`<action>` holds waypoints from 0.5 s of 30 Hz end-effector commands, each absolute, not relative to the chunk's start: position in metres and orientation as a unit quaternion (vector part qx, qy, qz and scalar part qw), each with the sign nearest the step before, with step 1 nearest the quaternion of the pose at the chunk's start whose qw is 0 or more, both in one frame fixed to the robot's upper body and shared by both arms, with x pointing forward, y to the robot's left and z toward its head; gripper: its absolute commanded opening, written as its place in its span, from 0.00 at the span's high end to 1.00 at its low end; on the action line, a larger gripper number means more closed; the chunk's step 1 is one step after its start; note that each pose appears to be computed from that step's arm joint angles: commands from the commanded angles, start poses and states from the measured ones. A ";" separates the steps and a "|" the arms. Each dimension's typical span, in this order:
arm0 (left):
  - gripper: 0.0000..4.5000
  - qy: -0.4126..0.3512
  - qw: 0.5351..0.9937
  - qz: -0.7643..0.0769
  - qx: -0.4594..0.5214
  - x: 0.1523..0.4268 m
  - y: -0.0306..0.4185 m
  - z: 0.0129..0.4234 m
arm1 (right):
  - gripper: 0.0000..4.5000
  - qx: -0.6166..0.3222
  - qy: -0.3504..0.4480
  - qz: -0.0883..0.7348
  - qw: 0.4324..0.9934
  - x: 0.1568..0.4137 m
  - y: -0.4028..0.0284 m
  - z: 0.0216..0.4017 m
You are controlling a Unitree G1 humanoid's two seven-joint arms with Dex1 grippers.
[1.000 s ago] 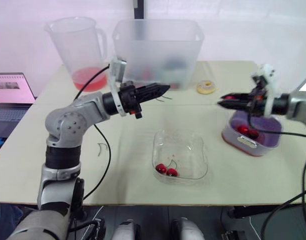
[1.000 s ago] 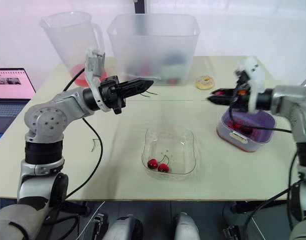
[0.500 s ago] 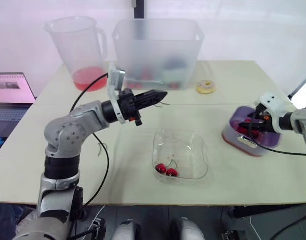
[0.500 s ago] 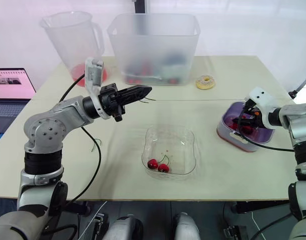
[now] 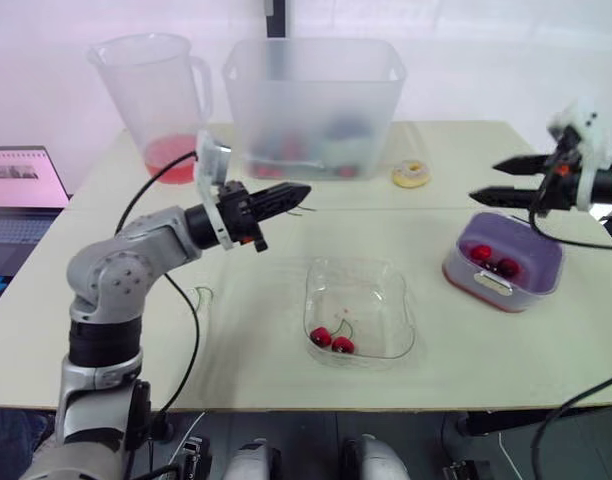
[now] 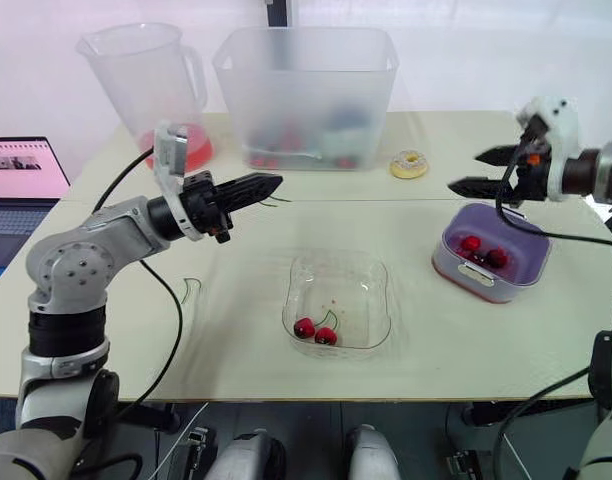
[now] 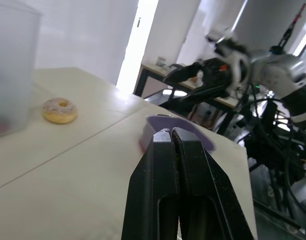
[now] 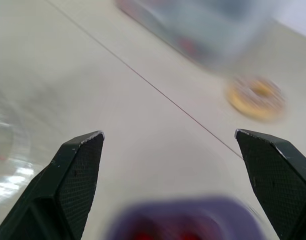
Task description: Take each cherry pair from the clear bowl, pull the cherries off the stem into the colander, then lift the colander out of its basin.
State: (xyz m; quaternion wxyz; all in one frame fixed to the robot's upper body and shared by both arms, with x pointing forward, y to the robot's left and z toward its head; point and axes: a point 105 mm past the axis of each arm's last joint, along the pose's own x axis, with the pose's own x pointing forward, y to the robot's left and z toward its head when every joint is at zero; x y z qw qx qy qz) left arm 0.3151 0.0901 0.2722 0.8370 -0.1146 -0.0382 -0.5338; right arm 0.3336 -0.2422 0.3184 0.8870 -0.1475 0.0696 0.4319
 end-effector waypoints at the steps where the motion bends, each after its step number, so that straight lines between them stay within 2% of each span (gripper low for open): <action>1: 1.00 -0.051 0.851 -0.511 -0.109 0.304 0.107 0.279 | 0.00 -0.122 0.006 0.550 0.826 0.294 -0.200 0.356; 3: 1.00 -0.041 0.865 -0.487 -0.117 0.299 0.122 0.273 | 0.00 -0.116 0.004 0.615 0.780 0.276 -0.175 0.356; 6: 1.00 -0.021 0.890 -0.439 -0.122 0.296 0.145 0.260 | 0.00 -0.123 0.020 0.672 0.730 0.264 -0.148 0.347; 11: 1.00 -0.011 0.921 -0.338 -0.192 0.297 0.185 0.242 | 0.00 -0.156 0.030 0.694 0.702 0.271 -0.118 0.331; 15: 1.00 0.035 0.942 -0.249 -0.224 0.305 0.209 0.210 | 0.00 -0.170 0.030 0.689 0.704 0.282 -0.111 0.321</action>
